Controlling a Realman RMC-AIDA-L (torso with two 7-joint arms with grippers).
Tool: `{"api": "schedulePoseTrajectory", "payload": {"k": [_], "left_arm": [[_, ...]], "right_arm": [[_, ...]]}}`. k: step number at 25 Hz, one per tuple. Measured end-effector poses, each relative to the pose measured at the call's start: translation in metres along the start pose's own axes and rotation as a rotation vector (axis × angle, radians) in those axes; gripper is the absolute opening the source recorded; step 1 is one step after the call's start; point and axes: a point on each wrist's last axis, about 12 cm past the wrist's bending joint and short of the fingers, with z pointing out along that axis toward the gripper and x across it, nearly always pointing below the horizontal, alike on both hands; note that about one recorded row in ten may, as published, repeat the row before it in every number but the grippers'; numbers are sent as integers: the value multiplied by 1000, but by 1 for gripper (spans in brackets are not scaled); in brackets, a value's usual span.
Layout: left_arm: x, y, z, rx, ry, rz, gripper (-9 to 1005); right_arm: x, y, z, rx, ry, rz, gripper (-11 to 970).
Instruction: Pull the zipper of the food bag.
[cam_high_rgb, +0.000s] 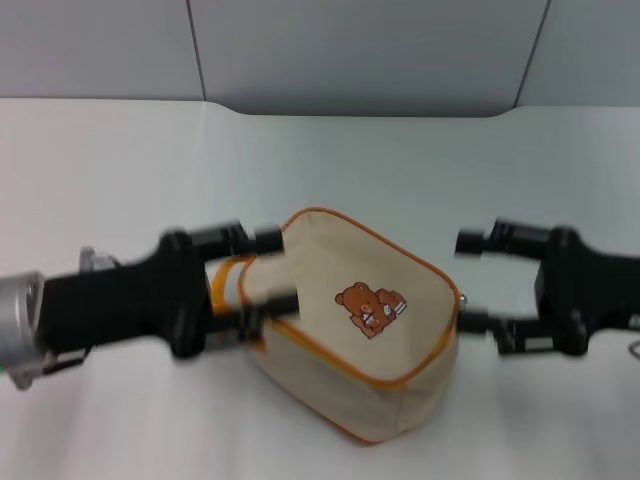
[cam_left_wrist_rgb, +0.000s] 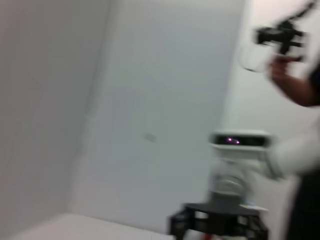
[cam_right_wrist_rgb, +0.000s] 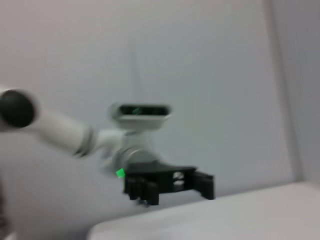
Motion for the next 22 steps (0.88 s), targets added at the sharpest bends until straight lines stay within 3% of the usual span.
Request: {"api": "schedulePoseTrajectory", "payload": {"k": [2, 8, 22], "left_arm": [[2, -3, 1, 46, 31, -20, 536], [7, -5, 0, 56, 57, -41, 811], [8, -7, 1, 64, 55, -59, 829]], "right_arm": [[1, 1, 7, -58, 43, 17, 833], [5, 4, 11, -60, 49, 17, 832], [6, 6, 10, -64, 46, 15, 833]]}}
